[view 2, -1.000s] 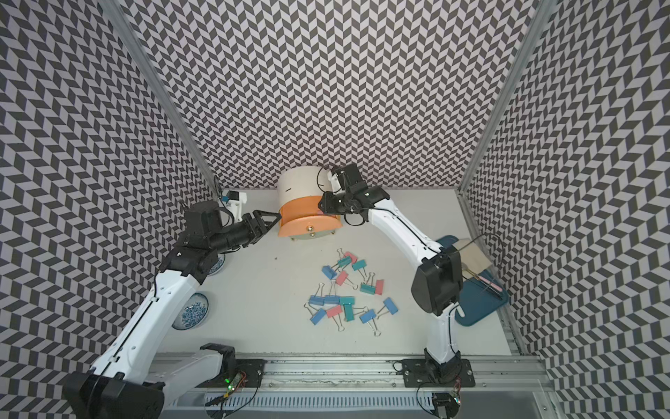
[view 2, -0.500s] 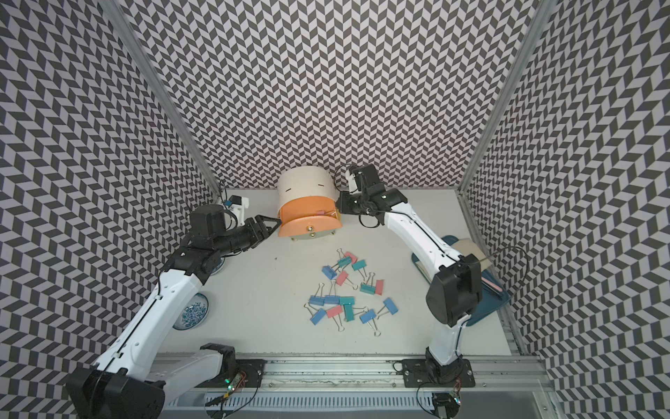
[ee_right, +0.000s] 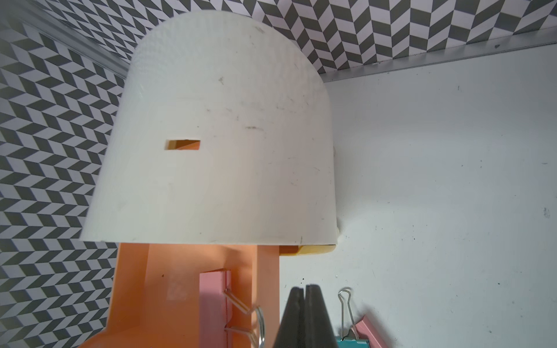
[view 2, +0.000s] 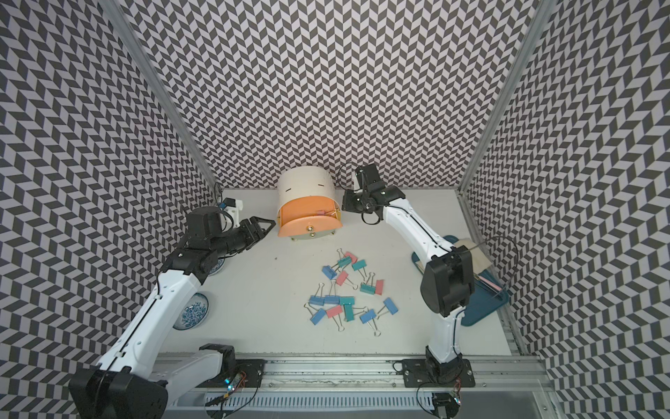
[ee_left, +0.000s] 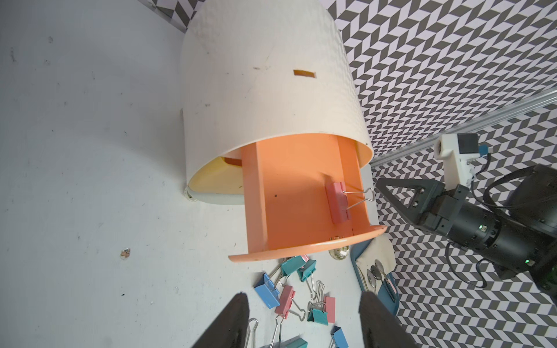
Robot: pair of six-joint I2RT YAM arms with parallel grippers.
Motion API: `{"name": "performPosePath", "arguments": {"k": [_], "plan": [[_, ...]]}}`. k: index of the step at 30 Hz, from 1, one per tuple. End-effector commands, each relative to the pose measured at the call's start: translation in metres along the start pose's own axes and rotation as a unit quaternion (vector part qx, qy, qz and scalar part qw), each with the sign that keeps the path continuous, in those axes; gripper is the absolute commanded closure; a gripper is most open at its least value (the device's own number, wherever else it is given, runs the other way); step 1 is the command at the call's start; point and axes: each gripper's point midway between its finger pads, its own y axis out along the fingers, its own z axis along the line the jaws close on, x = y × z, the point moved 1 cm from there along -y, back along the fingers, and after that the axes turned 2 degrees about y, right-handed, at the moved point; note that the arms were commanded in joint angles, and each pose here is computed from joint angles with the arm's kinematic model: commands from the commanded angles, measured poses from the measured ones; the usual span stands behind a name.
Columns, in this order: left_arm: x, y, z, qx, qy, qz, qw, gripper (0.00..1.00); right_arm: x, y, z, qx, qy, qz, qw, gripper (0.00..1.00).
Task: Put the binder clips in the drawer according to color
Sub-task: Adjust the drawer in the storage box.
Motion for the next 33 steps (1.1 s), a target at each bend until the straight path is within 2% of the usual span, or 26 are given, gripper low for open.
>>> {"name": "performPosePath", "arguments": {"k": [1, 14, 27, 33], "plan": [[-0.006, -0.002, 0.010, 0.013, 0.004, 0.001, 1.000, 0.38, 0.004, 0.004, 0.008, 0.008, -0.009, 0.001, 1.000, 1.00], [-0.020, 0.009, 0.040, 0.044, -0.008, 0.013, 0.999, 0.38, -0.011, 0.013, 0.039, 0.037, -0.045, 0.024, 0.998, 1.00], [-0.018, 0.019, 0.054, 0.062, -0.009, 0.015, 0.998, 0.38, -0.009, 0.005, 0.027, 0.010, -0.051, 0.018, 0.998, 1.00], [-0.012, 0.021, 0.058, 0.072, -0.006, 0.014, 0.997, 0.38, -0.024, 0.004, 0.012, -0.004, -0.045, 0.042, 0.998, 1.00]]}}
